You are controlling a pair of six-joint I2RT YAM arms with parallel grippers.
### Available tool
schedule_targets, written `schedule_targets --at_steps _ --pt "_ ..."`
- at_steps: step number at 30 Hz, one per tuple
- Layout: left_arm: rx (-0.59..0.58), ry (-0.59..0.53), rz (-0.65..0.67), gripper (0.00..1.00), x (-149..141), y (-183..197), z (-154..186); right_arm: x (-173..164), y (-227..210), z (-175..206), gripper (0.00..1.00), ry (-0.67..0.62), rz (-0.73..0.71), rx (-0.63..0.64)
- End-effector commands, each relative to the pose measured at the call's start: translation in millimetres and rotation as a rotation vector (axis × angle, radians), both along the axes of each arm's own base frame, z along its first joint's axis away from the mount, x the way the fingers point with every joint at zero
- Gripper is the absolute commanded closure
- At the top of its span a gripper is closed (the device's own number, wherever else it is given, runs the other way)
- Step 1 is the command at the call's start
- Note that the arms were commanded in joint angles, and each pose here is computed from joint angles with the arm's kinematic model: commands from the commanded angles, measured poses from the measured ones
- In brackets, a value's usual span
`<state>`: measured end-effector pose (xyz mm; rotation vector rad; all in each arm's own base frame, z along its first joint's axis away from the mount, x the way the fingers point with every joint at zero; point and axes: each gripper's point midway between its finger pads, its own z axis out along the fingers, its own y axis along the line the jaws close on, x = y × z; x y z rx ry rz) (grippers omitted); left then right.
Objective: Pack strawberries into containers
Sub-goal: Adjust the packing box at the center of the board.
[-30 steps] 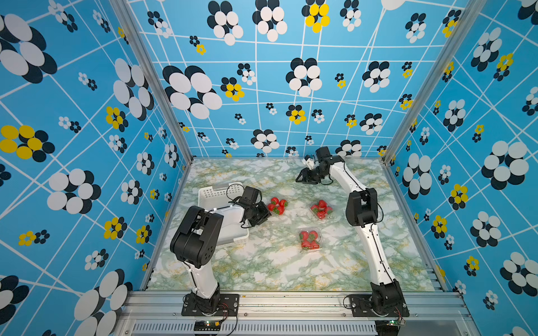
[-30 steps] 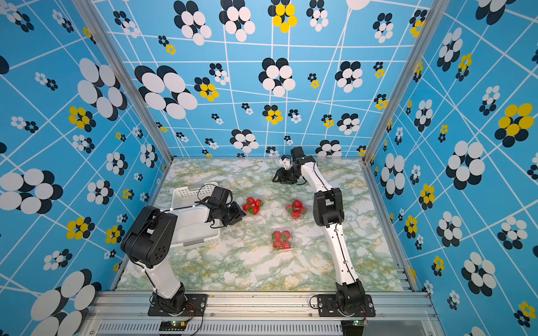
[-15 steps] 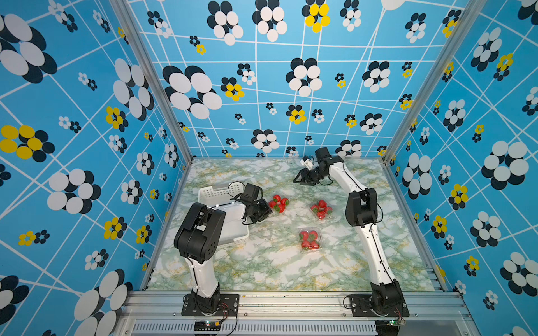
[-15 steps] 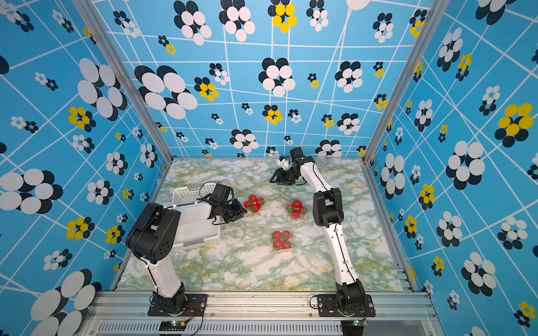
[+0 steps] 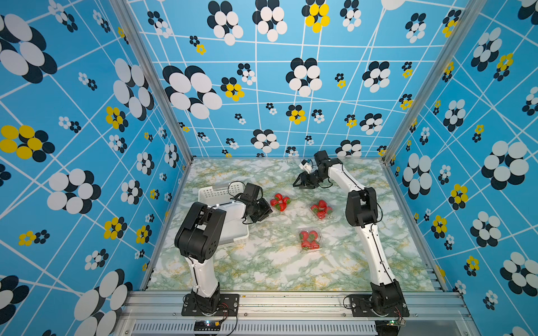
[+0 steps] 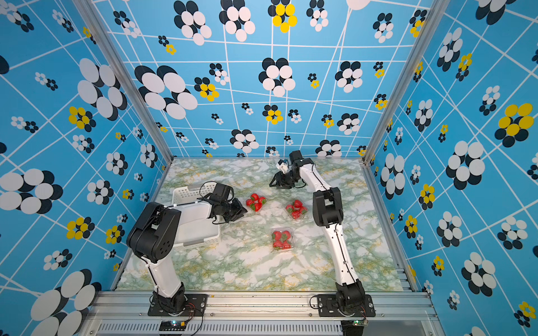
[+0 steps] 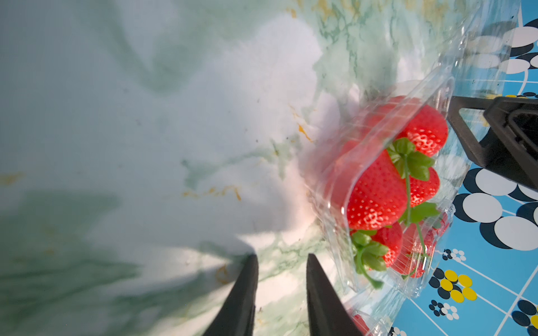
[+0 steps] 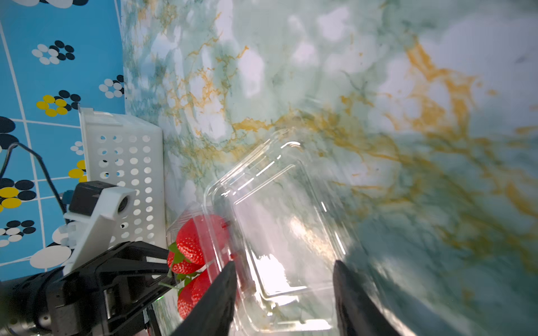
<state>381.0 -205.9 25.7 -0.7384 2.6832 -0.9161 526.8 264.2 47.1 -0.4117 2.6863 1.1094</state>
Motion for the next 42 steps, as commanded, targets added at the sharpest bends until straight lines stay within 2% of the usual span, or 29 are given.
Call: schedule_targets --at_steps 1,6,10,20,31,42 --pt "0.126 0.162 0.025 0.69 -28.5 29.4 -45.8 1.2 3.8 58.2 0.46 -0.138 0.053 0.070" --pt "0.128 0.168 0.021 0.69 -28.9 29.1 -46.7 19.4 -2.9 70.8 0.46 -0.210 0.004 0.055" --pt "0.134 0.164 0.013 0.69 -28.5 28.7 -43.1 37.1 -12.3 53.2 0.46 -0.176 -0.068 -0.007" --pt "0.138 0.159 0.008 0.68 -27.3 27.6 -35.0 56.9 -18.1 17.9 0.45 -0.129 -0.159 -0.003" --pt "0.134 0.150 0.004 0.68 -24.7 21.6 -33.3 48.7 -13.3 -4.3 0.45 -0.061 -0.142 0.025" --pt "0.130 0.142 -0.002 0.68 -19.6 18.3 -33.9 22.6 -5.4 -10.1 0.45 0.020 -0.079 0.063"
